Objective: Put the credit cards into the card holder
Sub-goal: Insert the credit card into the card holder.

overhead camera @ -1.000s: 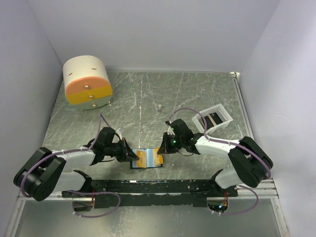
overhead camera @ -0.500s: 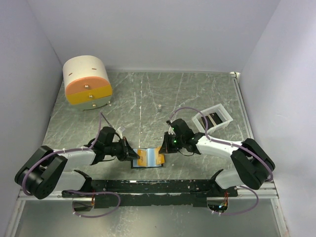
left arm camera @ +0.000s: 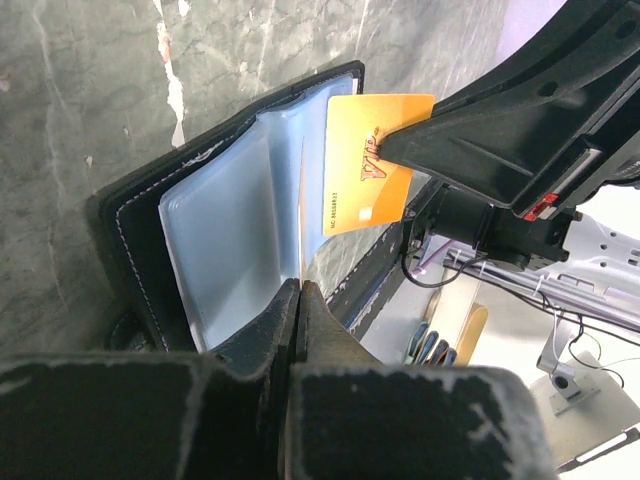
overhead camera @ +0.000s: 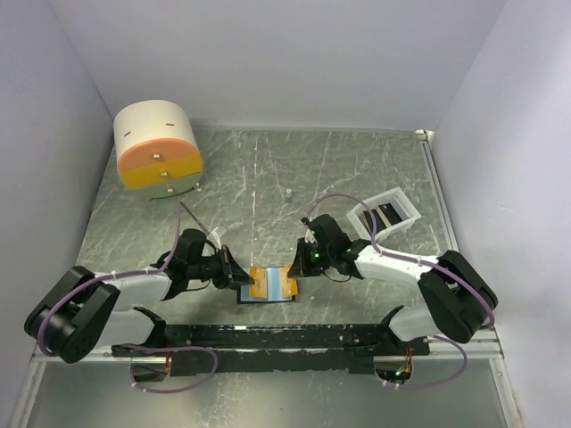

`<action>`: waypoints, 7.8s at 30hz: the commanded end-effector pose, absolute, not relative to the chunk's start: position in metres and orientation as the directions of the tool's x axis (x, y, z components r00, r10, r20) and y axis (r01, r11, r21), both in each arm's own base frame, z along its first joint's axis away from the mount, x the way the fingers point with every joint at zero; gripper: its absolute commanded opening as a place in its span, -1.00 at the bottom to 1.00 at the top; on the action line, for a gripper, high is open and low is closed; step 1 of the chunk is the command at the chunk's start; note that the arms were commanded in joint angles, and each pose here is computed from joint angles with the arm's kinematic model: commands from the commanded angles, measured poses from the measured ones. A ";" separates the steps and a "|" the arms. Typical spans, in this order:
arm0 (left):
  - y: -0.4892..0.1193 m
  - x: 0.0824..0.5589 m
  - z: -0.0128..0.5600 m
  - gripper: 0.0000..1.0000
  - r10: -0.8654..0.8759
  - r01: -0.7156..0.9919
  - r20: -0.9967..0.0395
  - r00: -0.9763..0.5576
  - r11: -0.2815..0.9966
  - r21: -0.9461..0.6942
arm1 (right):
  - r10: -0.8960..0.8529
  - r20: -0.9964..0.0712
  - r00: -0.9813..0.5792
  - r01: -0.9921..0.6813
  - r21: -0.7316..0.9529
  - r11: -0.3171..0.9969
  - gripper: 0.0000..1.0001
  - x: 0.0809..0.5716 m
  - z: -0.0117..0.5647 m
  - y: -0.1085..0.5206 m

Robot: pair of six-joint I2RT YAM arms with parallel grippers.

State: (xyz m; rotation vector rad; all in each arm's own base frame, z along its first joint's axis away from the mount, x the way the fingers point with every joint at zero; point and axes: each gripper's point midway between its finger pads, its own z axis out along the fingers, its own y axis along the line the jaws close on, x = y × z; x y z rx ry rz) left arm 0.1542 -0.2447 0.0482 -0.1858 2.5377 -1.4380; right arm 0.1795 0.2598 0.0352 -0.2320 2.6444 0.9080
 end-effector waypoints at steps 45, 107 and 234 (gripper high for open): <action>-0.254 0.156 0.041 -0.86 -0.151 0.077 -0.168 -0.974 0.479 -0.875 | -0.051 -0.357 -0.933 -0.239 0.504 0.830 -1.00 0.174 0.023 0.241; -0.272 0.168 0.018 -0.87 -0.150 0.067 -0.184 -0.971 0.568 -0.821 | 0.113 -0.335 -0.936 -0.120 0.602 0.789 -1.00 0.161 0.035 0.236; -0.180 0.149 0.001 -0.86 -0.221 -0.115 -0.266 -0.938 0.926 -0.360 | 0.249 -0.473 -0.845 -0.203 0.715 0.669 -1.00 0.199 0.076 0.309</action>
